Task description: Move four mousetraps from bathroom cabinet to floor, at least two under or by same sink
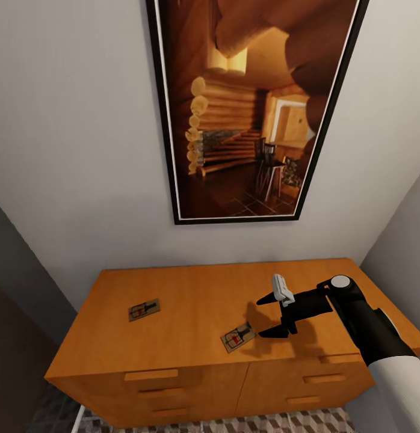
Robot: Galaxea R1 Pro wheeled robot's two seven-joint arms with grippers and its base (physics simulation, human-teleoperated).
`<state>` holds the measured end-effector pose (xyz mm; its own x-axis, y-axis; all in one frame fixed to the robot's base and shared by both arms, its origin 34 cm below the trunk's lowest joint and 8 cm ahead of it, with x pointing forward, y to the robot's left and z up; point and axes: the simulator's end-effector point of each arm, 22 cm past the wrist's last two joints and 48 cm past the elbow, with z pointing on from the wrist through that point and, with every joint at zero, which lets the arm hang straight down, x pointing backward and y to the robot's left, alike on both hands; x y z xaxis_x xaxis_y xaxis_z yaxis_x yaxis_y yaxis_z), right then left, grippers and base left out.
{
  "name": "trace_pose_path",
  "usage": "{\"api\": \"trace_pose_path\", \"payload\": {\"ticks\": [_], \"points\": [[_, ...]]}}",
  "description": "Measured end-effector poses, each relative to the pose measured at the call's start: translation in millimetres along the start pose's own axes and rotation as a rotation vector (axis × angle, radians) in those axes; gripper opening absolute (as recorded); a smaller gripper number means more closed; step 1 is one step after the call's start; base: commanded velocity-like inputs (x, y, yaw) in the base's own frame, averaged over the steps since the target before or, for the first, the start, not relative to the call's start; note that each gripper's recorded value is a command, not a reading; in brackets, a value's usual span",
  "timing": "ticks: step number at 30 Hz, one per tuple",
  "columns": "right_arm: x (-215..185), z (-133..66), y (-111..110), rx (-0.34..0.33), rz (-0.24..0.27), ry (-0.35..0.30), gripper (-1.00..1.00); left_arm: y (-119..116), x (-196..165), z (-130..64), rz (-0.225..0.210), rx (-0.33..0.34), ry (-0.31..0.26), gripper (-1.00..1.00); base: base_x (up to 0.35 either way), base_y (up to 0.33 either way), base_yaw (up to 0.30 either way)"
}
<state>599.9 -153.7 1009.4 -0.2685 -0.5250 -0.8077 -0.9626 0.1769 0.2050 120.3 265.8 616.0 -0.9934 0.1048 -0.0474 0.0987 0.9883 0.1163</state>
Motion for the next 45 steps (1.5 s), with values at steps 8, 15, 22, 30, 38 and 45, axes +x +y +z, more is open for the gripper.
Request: {"api": "trace_pose_path", "payload": {"ticks": [8,15,22,30,38,45], "points": [[2.6,-0.1,-2.5,0.008,-0.010,0.006,1.00,-1.1,0.9,-0.1,0.000,0.003,0.002,1.00,0.000,0.000,0.000],[2.8,-0.2,-8.4,0.035,-0.039,0.008,1.00,-1.6,0.4,-0.1,0.000,0.004,0.001,1.00,0.000,0.000,0.000],[3.0,-0.5,-17.7,0.077,-0.067,0.010,1.00,-1.9,0.1,-0.1,0.001,0.004,0.000,1.00,0.000,0.000,0.000],[4.8,-0.6,-27.0,0.119,-0.111,0.024,1.00,-1.9,0.1,-0.1,0.001,0.004,0.000,1.00,0.000,0.000,0.000],[1.9,4.6,-26.4,0.118,-0.125,0.021,1.00,-1.9,0.1,-0.1,0.001,0.004,0.000,1.00,0.000,0.000,0.000],[1.1,8.2,-24.4,0.110,-0.130,0.022,1.00,-1.9,0.1,-0.1,0.002,0.004,0.000,1.00,0.000,0.000,0.000]]}}
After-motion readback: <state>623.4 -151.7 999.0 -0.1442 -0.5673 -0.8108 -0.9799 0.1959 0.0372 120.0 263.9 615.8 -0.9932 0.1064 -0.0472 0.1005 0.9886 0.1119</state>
